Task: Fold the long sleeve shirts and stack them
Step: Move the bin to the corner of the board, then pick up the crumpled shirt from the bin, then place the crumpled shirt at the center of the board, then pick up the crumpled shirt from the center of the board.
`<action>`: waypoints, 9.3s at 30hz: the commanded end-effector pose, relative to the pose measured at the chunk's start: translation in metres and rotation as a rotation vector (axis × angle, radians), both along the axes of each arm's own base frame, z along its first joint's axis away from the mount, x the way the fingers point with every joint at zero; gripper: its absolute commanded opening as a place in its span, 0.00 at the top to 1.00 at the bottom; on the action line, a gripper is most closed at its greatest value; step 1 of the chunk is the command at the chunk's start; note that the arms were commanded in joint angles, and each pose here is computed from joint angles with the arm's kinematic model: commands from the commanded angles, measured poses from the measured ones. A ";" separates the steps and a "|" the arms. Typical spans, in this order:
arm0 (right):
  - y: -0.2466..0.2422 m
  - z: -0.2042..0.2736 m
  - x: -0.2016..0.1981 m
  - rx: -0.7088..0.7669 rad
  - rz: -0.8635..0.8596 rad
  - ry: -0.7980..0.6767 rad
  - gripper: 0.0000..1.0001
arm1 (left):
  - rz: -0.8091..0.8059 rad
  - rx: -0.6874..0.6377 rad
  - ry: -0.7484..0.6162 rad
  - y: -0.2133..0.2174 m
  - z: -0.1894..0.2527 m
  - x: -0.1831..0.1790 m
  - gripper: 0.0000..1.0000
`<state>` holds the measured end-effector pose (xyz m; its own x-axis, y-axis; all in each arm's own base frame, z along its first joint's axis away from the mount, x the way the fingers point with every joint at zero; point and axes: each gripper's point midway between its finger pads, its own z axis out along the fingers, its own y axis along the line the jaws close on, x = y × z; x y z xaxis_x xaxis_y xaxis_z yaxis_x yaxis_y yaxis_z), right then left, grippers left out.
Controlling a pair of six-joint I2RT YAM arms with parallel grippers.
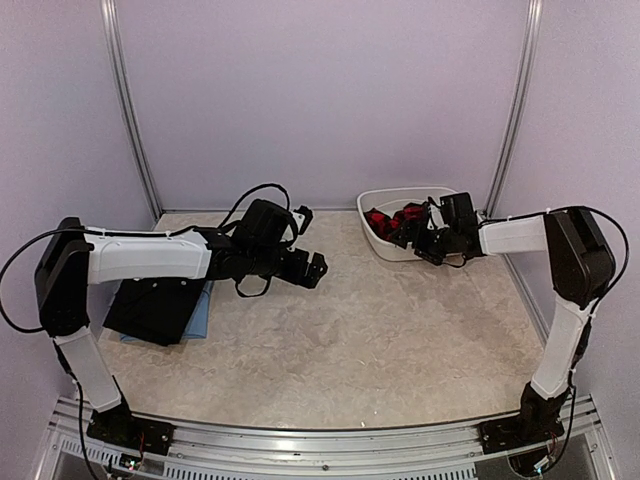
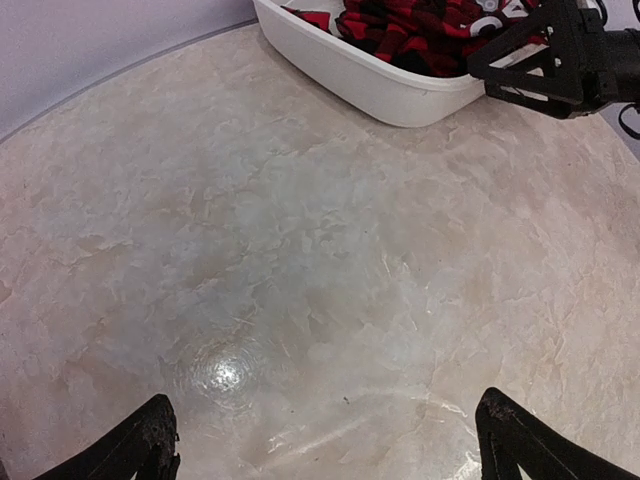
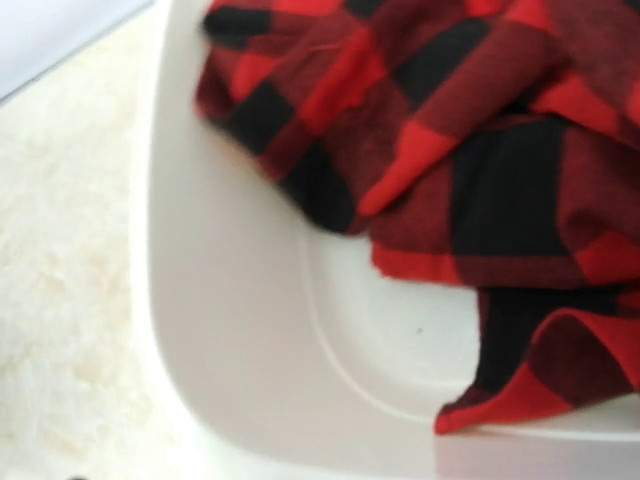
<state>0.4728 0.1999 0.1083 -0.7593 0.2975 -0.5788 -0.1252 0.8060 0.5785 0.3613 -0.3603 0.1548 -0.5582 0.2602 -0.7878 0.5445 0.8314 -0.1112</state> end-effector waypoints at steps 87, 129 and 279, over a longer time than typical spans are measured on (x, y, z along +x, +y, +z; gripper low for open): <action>-0.025 0.181 -0.123 -0.635 0.210 -0.188 0.27 | 0.033 -0.020 -0.256 0.075 0.096 -0.021 0.01; 0.041 0.037 -0.272 -0.343 0.653 0.052 0.27 | -0.604 0.128 0.027 -0.026 -0.080 -0.130 0.95; -0.034 0.027 -0.159 -0.763 0.287 0.110 1.00 | 0.090 -0.221 0.113 0.121 -0.001 -0.086 0.20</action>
